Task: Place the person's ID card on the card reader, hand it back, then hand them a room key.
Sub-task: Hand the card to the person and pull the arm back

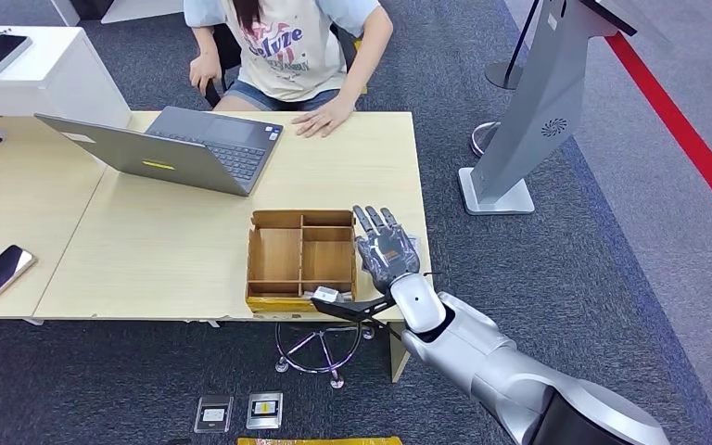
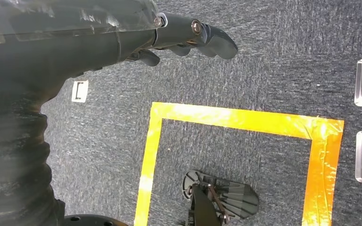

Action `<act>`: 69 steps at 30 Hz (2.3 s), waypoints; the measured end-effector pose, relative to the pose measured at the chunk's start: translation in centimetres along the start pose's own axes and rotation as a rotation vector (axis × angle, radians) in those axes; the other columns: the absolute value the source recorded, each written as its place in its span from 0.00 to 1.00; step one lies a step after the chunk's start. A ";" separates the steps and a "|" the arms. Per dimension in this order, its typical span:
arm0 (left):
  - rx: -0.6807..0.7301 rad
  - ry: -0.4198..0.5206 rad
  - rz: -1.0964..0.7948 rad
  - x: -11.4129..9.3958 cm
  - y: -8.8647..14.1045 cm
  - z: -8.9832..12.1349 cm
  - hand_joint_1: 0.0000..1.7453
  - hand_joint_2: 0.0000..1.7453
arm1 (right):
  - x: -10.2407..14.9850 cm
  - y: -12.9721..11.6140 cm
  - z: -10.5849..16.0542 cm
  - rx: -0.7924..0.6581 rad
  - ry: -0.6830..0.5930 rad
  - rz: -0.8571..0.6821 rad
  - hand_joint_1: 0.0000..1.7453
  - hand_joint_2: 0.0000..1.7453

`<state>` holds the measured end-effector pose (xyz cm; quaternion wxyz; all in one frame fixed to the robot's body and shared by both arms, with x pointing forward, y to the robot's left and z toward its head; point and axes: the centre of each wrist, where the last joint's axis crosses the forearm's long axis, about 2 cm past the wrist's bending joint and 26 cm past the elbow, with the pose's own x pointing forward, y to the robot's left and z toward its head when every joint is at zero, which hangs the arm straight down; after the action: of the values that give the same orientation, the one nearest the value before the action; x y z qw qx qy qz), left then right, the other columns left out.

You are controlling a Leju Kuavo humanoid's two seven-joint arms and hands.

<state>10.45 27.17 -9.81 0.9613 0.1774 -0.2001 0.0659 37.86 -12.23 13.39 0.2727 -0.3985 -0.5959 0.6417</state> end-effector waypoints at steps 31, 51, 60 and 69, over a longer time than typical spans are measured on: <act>0.000 0.028 0.008 0.7 0.2 -0.2 0.00 1.00 | -3.6 -0.7 0.4 -0.123 0.190 -0.402 1.00 1.00; 0.020 0.018 0.024 0.0 1.0 -0.4 0.00 1.00 | -2.9 0.0 0.4 -0.075 0.235 -0.975 1.00 1.00; 0.027 0.024 0.021 -0.4 1.0 -0.3 0.00 1.00 | -1.9 0.9 0.5 -0.069 0.261 -1.070 1.00 1.00; 0.030 0.018 0.005 -0.4 1.1 -0.3 0.00 1.00 | -1.7 0.9 0.4 -0.165 0.313 -0.807 1.00 1.00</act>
<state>9.97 28.29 -9.92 0.9601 0.1906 -0.1909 0.0731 38.50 -13.98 12.79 0.5557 -0.2465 -0.7045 0.3661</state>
